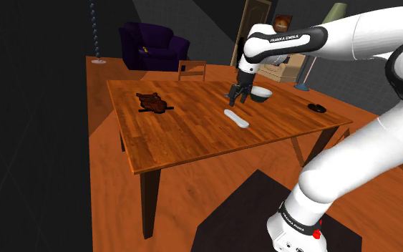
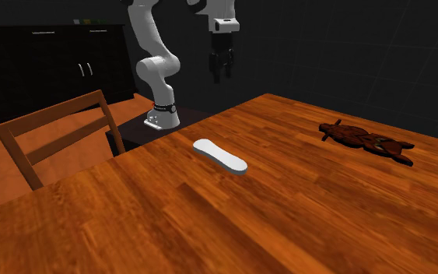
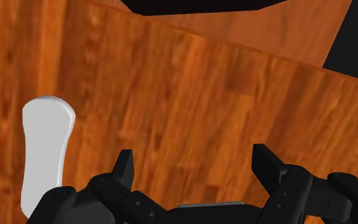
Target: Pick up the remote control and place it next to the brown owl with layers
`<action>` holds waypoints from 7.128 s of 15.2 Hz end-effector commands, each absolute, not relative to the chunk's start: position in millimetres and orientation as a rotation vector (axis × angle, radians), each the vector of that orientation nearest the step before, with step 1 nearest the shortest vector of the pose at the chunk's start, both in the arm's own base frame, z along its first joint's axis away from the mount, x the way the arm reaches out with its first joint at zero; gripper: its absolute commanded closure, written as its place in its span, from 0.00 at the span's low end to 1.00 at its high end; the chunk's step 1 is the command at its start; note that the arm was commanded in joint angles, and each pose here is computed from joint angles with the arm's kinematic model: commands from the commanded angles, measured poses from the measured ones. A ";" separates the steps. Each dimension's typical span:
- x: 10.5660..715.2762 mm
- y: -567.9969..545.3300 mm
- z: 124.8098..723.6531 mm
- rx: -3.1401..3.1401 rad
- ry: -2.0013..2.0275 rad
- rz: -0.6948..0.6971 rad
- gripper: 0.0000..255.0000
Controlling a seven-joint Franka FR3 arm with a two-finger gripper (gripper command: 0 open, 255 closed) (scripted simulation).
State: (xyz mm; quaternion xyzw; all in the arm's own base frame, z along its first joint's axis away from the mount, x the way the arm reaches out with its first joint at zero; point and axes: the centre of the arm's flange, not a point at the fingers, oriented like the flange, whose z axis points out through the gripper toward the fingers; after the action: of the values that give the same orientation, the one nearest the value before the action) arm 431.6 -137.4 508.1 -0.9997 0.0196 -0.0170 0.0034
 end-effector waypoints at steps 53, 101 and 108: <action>529.6 -357.8 375.8 -3.102 0.363 0.009 1.00; 696.0 -117.6 346.5 -3.102 0.363 0.009 1.00; 696.0 -117.6 346.6 -3.102 0.363 0.009 0.00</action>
State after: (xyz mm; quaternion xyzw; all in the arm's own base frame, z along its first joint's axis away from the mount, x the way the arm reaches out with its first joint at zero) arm 696.0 -117.6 346.5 -0.9932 0.1163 0.0031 0.0091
